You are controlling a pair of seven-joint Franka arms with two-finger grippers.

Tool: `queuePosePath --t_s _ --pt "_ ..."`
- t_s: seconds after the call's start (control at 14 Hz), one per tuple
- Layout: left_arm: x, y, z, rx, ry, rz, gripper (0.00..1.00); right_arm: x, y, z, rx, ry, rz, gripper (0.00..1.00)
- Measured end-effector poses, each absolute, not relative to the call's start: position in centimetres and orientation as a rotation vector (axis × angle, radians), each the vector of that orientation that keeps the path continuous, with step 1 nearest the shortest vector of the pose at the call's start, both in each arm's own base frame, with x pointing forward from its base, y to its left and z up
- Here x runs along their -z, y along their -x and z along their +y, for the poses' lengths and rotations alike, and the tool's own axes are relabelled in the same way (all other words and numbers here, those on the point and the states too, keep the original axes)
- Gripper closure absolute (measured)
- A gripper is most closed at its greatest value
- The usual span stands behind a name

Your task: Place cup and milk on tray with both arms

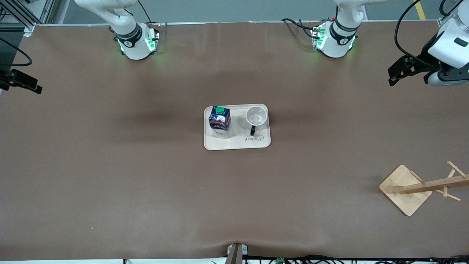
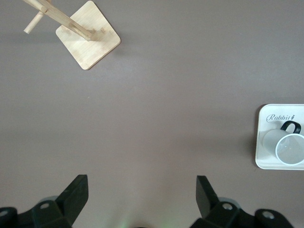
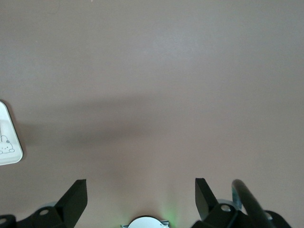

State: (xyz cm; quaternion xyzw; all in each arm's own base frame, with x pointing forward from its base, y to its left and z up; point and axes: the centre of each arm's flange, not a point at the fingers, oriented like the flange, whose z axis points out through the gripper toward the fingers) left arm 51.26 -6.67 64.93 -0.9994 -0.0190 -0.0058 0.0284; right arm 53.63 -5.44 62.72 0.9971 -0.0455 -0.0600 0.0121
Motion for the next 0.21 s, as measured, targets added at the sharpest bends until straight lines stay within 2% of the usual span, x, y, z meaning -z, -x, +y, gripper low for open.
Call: queuePosePath --t_s 0.21 --pt "-64.8 -51.3 -6.8 0.014 3.085 -0.055 0.00 -63.5 -54.2 -3.2 0.152 -3.098 -0.076 0.00"
